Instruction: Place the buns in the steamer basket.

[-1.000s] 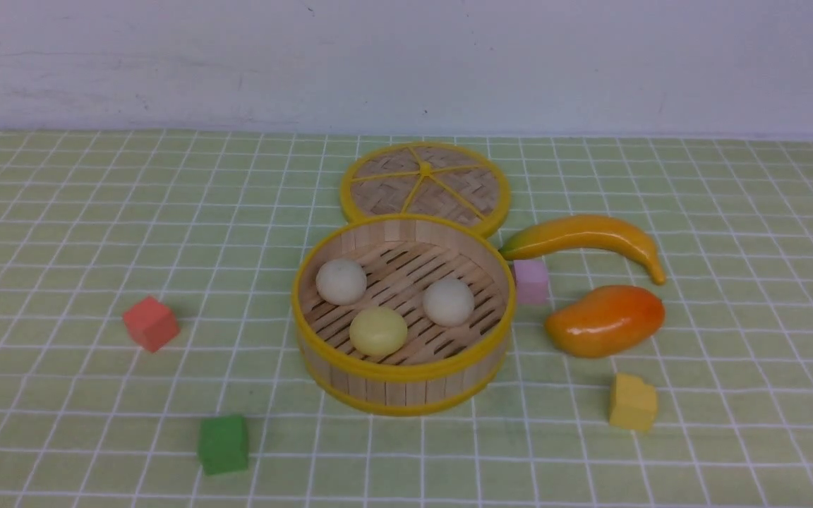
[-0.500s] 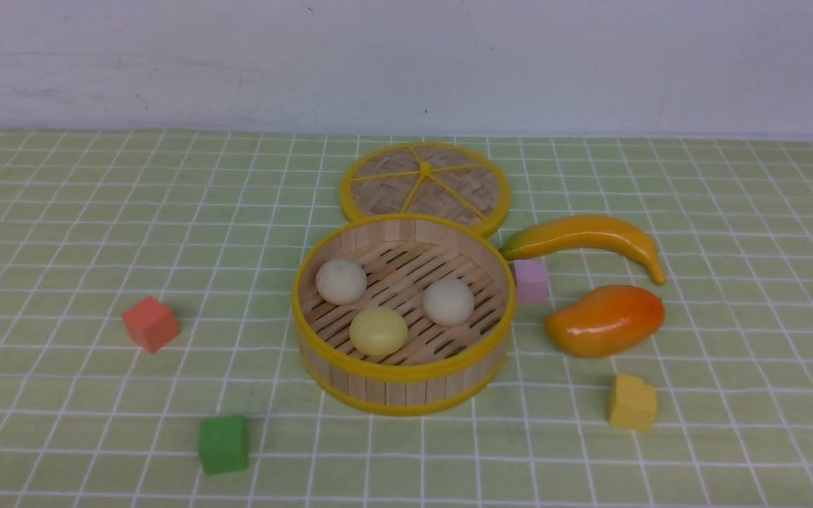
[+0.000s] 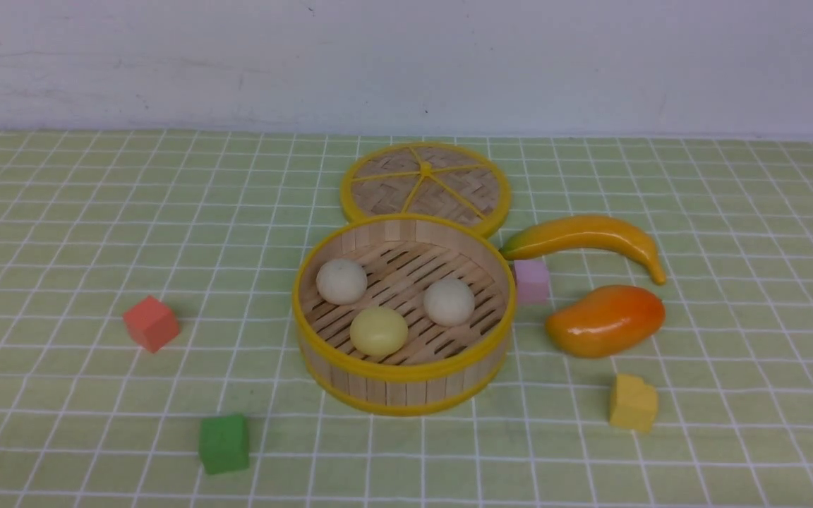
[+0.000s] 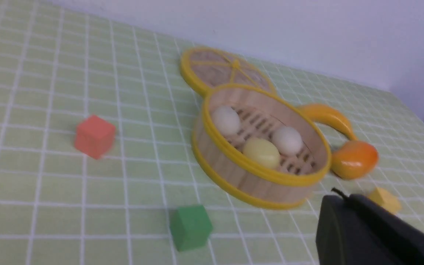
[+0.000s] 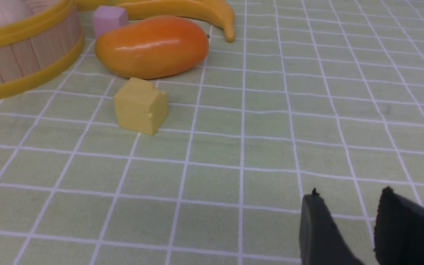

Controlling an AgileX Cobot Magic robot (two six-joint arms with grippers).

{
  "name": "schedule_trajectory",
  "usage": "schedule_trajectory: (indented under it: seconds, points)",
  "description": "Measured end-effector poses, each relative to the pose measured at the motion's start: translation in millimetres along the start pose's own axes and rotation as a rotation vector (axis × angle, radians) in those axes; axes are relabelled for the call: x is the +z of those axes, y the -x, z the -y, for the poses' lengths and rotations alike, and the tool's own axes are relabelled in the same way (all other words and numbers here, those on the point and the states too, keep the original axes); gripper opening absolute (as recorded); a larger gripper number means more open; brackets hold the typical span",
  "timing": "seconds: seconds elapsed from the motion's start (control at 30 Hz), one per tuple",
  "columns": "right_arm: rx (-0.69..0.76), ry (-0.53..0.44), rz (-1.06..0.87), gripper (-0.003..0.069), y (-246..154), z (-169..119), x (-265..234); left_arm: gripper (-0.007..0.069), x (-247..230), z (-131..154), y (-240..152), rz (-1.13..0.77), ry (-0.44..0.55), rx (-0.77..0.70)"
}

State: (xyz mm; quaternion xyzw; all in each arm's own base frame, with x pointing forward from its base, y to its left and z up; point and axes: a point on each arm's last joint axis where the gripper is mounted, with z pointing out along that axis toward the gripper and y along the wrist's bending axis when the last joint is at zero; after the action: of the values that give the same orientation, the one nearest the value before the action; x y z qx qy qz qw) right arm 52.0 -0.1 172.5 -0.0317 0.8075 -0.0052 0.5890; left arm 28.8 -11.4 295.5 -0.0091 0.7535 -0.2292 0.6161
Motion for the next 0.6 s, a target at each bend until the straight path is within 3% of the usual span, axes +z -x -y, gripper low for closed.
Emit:
schedule_trajectory:
  seconds: [0.17, 0.33, 0.6]
  points:
    - [0.0, 0.0, 0.0, 0.0239, 0.0, 0.0, 0.0, -0.0013, 17.0, -10.7, -17.1, 0.105, 0.013, 0.028]
    - [0.001, 0.0, 0.0, 0.0239, 0.0, 0.0, 0.0, -0.0011, 26.6, -29.8, -51.9, 0.116, 0.117, 0.025]
    - [0.001, 0.0, 0.0, 0.0239, 0.0, 0.0, 0.0, -0.0004, 37.7, -52.8, -102.6, -0.033, 0.223, -0.006]
